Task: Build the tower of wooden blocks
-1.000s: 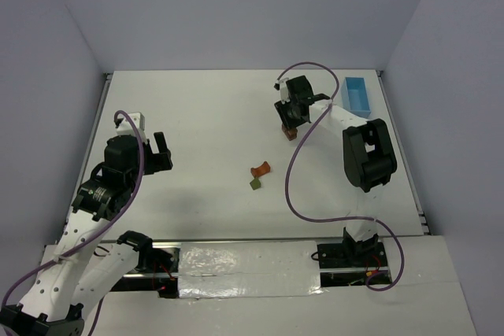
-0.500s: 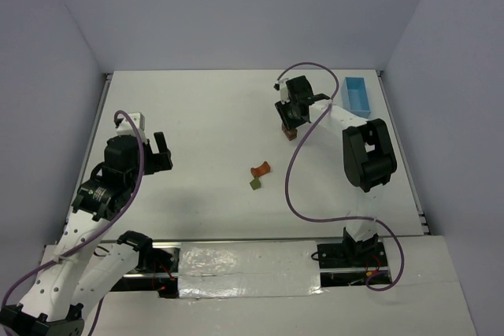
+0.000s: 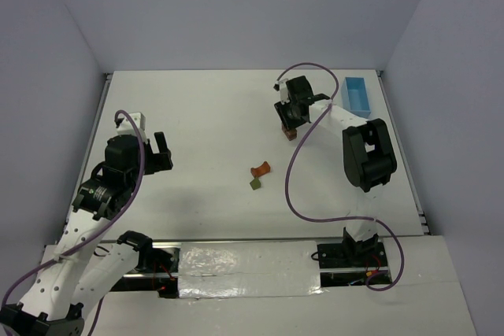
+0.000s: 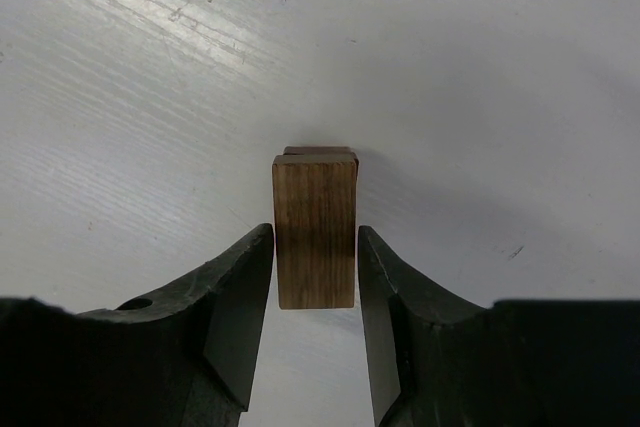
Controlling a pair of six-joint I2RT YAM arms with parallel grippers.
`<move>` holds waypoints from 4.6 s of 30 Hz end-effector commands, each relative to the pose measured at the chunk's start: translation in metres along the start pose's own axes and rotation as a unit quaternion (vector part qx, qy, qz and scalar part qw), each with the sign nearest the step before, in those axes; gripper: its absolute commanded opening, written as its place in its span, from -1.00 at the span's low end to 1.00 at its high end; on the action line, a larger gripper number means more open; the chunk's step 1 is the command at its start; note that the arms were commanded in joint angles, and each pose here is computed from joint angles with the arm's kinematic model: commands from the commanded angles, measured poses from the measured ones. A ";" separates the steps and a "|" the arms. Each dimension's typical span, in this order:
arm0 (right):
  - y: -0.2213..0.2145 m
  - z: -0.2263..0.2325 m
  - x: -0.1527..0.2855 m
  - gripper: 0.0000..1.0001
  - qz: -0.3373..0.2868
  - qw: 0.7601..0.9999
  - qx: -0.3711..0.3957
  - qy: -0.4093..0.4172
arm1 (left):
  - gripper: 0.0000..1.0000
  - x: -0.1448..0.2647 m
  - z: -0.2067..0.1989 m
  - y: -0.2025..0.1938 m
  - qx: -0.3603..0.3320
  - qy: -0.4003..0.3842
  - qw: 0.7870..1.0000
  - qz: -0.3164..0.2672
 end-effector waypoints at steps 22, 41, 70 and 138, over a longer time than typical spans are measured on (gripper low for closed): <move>0.081 0.050 0.175 0.99 -0.195 0.976 -0.064 -0.073 | 0.99 -0.001 -0.006 0.010 -0.002 -0.020 1.000 -0.019; -0.061 0.065 0.250 0.99 -0.261 0.922 -0.287 -0.014 | 0.80 -0.053 -0.206 -0.074 -0.246 -0.219 0.931 0.157; -0.072 0.078 0.280 0.99 -0.303 0.921 -0.237 0.064 | 0.40 -0.144 -0.233 -0.138 -0.329 -0.324 0.869 0.177; -0.063 0.086 0.255 0.99 -0.344 0.892 -0.261 0.132 | -1.00 -0.127 -0.249 -0.072 -0.172 -0.298 0.924 0.164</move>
Point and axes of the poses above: each gripper's point midway between its finger pads, its own x axis back along the fingers, its own z axis along the line the jaws close on, y = z × x, the point moved 6 cm from there along x, back along the fingers, and after that the axes turned 6 degrees about x, right-handed, at the moved point
